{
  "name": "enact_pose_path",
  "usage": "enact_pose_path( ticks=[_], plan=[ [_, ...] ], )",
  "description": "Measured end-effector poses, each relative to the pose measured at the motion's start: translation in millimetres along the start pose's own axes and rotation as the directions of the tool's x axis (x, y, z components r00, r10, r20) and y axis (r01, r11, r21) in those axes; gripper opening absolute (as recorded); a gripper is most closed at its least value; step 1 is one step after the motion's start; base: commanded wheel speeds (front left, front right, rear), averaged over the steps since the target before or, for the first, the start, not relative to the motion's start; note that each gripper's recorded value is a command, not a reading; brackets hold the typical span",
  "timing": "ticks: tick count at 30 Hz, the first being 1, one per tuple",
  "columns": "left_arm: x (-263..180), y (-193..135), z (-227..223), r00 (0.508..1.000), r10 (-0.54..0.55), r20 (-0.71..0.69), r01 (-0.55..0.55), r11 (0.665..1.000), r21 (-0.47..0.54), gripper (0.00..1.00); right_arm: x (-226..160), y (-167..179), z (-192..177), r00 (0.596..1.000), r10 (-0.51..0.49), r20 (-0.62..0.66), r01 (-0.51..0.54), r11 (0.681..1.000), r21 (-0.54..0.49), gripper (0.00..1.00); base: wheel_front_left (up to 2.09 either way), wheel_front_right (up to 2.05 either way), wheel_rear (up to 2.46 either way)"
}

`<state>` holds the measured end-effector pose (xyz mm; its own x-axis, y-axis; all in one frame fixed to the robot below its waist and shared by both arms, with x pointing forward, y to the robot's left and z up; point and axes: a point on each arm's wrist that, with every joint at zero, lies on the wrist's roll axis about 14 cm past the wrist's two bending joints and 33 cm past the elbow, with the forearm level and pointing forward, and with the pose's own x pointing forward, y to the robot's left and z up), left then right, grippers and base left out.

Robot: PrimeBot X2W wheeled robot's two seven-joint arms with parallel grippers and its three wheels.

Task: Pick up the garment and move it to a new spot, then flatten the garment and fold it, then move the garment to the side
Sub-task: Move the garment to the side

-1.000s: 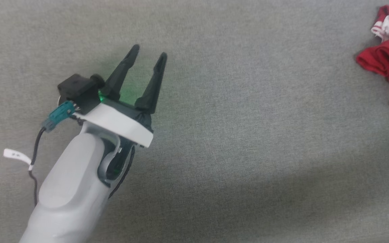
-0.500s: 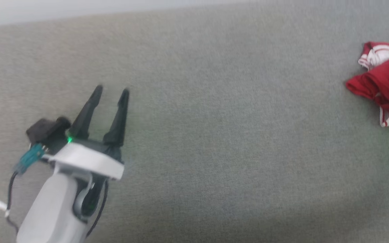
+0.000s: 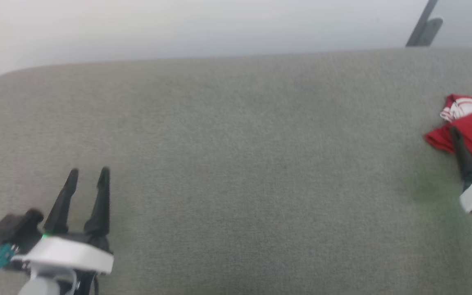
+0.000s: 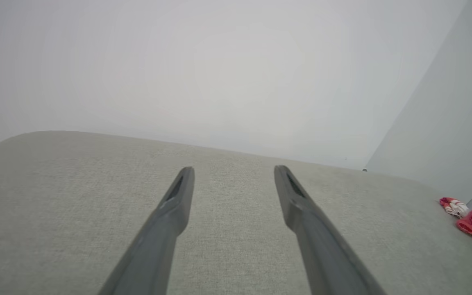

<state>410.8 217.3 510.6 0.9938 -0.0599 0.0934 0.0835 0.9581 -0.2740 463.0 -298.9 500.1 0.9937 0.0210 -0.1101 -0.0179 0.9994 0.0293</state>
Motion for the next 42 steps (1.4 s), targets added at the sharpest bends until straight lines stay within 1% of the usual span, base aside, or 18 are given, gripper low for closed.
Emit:
enact_pose_path(
  ticks=[3,8,15,19,28,42],
  plan=[
    [-18.9,13.0,5.9,0.999,0.045,0.010,-0.045,0.999,0.006,1.00,-10.2,14.6,-1.2,0.999,0.023,0.025,-0.024,0.999,0.029,1.00,0.00,0.00,0.00],
    [-49.2,34.9,13.8,0.993,0.116,0.021,-0.116,0.993,0.021,1.00,-28.9,38.3,3.3,0.994,0.068,0.081,-0.070,0.997,0.023,1.00,0.00,0.00,0.00],
    [-78.1,51.7,19.8,0.984,0.174,0.030,-0.175,0.984,0.027,1.00,-55.0,59.3,3.6,0.987,0.076,0.140,-0.082,0.996,0.039,1.00,0.00,0.00,0.00],
    [-88.2,55.9,21.4,0.981,0.189,0.032,-0.190,0.981,0.029,1.00,-68.7,69.3,5.1,0.983,0.070,0.170,-0.081,0.995,0.057,1.00,0.00,0.00,0.00],
    [-95.7,57.0,20.8,0.981,0.190,0.026,-0.191,0.981,0.030,1.00,-87.1,76.8,8.6,0.981,0.048,0.190,-0.065,0.995,0.081,1.00,0.00,0.00,0.00],
    [-93.4,52.9,21.3,0.985,0.172,0.025,-0.172,0.984,0.035,1.00,-96.0,75.5,9.2,0.982,0.028,0.187,-0.046,0.995,0.093,1.00,0.00,0.00,0.00]
  ],
)
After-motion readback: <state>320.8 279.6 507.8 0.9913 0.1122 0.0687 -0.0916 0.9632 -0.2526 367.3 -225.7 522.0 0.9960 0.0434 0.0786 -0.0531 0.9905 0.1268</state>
